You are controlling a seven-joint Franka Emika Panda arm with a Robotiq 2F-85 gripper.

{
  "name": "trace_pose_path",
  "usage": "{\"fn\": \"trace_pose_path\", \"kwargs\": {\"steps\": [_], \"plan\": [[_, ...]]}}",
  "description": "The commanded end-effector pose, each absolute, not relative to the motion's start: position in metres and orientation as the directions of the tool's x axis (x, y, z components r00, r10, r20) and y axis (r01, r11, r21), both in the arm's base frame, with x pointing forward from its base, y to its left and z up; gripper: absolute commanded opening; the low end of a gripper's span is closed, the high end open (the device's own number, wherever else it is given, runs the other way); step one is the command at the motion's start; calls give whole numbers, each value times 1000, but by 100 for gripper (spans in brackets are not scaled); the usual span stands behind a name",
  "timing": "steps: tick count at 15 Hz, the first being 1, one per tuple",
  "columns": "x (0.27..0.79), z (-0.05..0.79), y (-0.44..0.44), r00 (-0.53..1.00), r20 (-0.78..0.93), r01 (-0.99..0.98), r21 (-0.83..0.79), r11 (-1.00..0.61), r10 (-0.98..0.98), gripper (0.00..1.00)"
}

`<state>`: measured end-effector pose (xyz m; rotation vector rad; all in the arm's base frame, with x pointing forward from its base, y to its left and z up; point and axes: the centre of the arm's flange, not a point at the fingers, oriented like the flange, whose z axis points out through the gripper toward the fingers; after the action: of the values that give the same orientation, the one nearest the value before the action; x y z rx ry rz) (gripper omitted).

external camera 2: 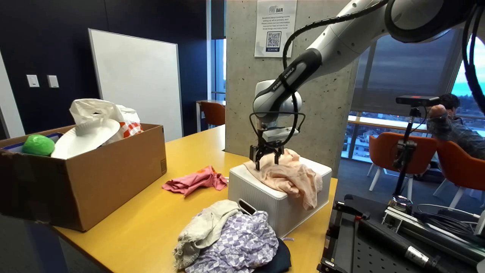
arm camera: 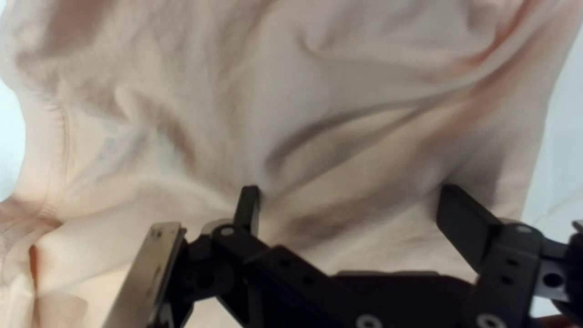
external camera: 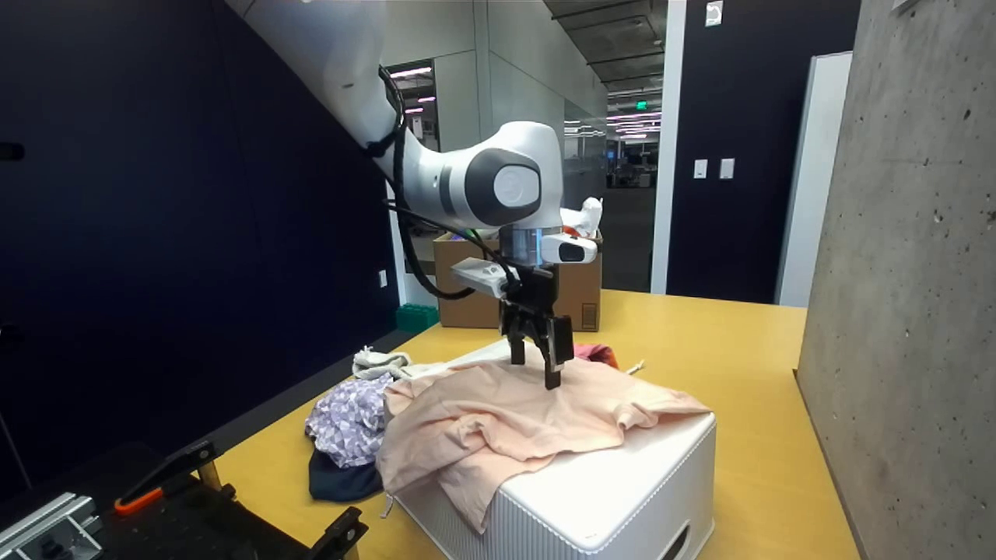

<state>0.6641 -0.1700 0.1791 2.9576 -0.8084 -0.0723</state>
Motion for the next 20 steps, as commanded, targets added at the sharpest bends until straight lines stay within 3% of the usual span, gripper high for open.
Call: {"fn": "trace_pose_path", "kwargs": {"steps": [1, 7, 13, 20], "plan": [[655, 207, -159, 861, -18, -503, 106, -858, -508, 100], [584, 255, -106, 872, -7, -486, 118, -866, -490, 100], [534, 236, -52, 945, -49, -301, 250, -920, -322, 100], [521, 212, -44, 986, -58, -126, 342, -931, -155, 100]]}}
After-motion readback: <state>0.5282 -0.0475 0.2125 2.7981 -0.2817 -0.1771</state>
